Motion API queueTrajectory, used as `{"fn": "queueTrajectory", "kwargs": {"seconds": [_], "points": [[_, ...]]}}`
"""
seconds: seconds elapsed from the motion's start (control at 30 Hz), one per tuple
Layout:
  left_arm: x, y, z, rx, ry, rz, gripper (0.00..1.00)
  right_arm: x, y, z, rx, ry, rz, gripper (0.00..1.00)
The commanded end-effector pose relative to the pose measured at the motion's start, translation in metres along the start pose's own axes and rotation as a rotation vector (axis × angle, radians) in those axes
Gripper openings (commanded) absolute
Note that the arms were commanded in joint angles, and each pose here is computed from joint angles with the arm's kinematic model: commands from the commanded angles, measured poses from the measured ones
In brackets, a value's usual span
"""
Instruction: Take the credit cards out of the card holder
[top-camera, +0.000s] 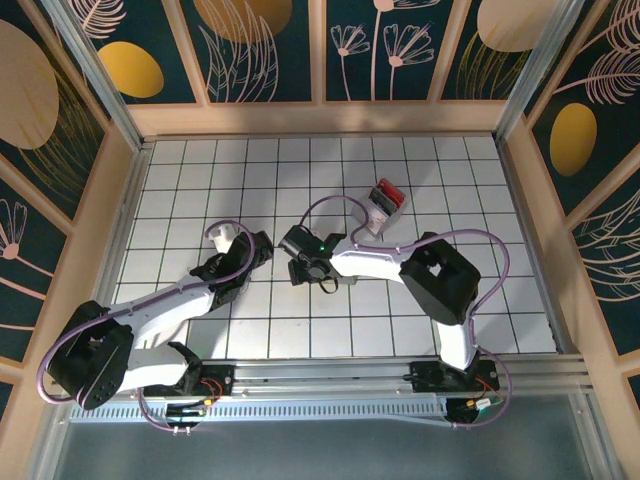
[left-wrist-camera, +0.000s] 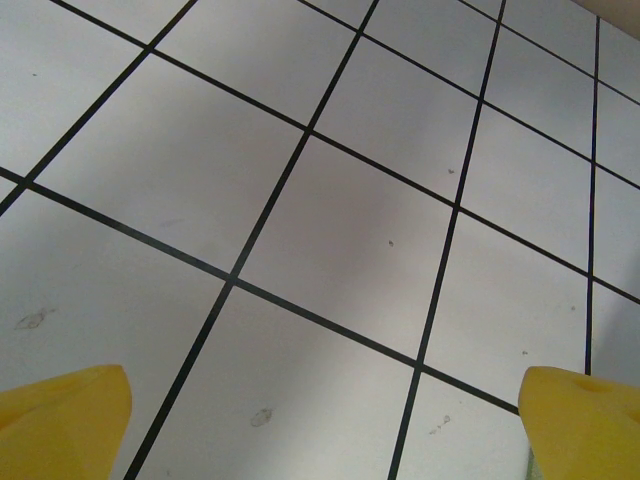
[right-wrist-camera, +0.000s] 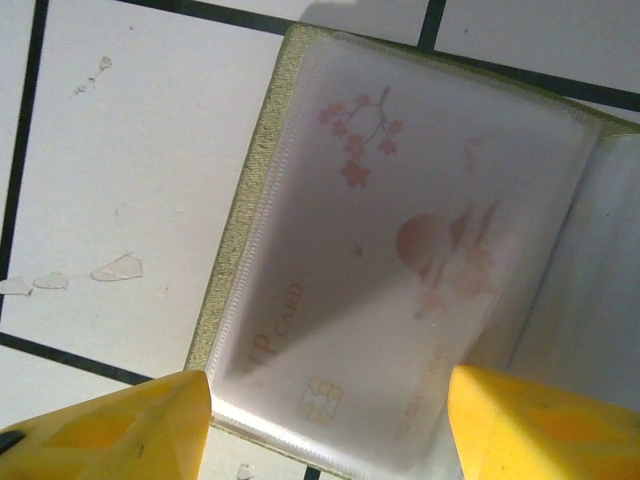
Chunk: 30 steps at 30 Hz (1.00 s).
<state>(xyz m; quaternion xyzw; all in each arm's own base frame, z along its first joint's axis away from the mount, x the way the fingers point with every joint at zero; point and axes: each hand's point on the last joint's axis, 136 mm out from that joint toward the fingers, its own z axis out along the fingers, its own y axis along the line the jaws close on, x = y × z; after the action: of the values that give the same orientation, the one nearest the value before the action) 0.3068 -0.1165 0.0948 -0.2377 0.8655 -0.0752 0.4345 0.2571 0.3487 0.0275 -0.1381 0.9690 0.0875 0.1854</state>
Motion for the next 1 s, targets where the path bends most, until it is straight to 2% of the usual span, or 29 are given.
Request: {"fn": "queueTrajectory", "kwargs": {"seconds": [0.0,0.23,0.53,0.67,0.83,0.97], "points": [[0.002,0.007,0.002,-0.026,0.002,0.003,0.99,0.001,-0.010,0.010,0.030,0.017,0.025,0.64],[0.002,0.007,0.002,-0.026,0.000,0.004,0.99,0.017,-0.025,0.022,0.101,0.065,-0.005,0.60],[-0.002,0.009,-0.002,-0.027,-0.012,0.003,0.99,0.015,-0.030,0.020,0.133,0.048,-0.044,0.29],[-0.007,0.005,-0.006,-0.008,-0.026,0.024,0.99,0.000,-0.009,0.007,0.028,-0.009,-0.082,0.19],[-0.016,-0.005,-0.013,0.056,-0.049,0.042,0.99,-0.015,0.031,-0.026,-0.188,-0.104,-0.158,0.17],[-0.011,-0.017,-0.014,0.127,-0.035,0.043,0.99,-0.014,0.030,-0.034,-0.217,-0.128,-0.187,0.16]]}}
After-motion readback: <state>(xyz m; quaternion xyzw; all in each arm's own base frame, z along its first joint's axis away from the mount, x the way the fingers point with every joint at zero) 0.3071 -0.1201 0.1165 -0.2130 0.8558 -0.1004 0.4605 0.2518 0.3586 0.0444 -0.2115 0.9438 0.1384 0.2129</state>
